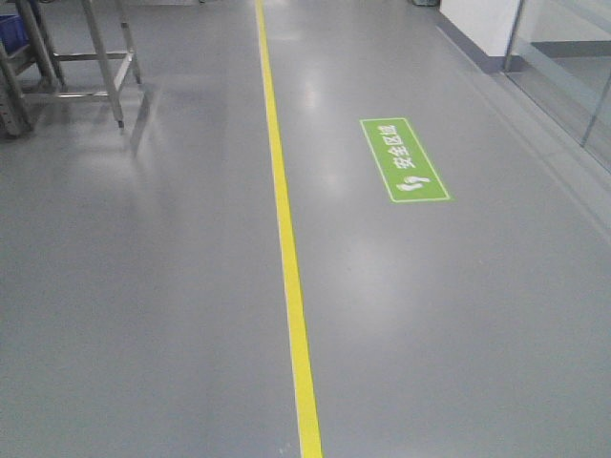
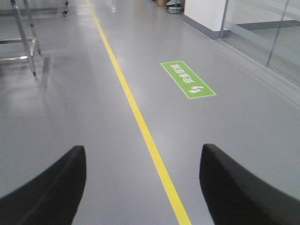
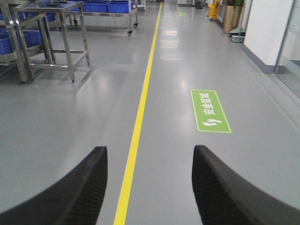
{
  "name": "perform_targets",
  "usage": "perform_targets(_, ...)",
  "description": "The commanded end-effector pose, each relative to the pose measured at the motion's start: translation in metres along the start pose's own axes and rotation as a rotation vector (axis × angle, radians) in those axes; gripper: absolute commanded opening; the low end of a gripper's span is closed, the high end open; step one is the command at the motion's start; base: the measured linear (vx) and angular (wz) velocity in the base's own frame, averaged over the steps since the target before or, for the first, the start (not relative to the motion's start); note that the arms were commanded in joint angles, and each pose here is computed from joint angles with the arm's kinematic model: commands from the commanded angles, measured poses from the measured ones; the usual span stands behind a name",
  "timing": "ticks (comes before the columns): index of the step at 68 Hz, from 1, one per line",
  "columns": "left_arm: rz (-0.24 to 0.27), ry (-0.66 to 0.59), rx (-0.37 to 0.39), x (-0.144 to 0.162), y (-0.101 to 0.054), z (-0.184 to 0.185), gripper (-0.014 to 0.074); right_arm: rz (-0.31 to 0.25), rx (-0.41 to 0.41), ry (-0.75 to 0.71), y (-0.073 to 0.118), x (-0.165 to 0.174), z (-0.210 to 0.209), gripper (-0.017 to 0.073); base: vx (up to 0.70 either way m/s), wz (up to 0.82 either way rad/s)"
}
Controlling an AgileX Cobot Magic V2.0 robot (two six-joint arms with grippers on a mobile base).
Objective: Move and align brake pads A on conveyor
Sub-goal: 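Drive along the yellow floor line past the blue bin racks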
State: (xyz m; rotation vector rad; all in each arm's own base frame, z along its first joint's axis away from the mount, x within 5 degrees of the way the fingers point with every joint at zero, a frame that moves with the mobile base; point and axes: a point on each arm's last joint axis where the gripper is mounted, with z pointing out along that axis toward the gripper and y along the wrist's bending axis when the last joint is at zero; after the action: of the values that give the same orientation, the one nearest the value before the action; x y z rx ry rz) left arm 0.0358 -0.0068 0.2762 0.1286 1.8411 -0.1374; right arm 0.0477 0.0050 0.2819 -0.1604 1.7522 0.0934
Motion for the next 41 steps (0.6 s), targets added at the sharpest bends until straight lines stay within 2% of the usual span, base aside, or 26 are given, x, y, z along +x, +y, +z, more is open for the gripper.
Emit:
perform_targets(1,-0.008,-0.091,0.011,-0.0145,-0.0008,-0.0029,0.0502,-0.017,0.003,-0.084,-0.0002,-0.0136,-0.0013,0.0398,0.52,0.26)
perform_targets(22,-0.008,-0.091,0.011,-0.0145,-0.0008,-0.0029,0.0502,-0.017,0.003,-0.084,-0.0002,-0.0136,-0.0013,0.0398,0.53,0.22)
perform_targets(41,-0.008,-0.091,0.011,-0.0145,-0.0008,-0.0029,0.0502,-0.017,0.003,-0.084,-0.0002,-0.0136,-0.0013,0.0398,0.59,0.07)
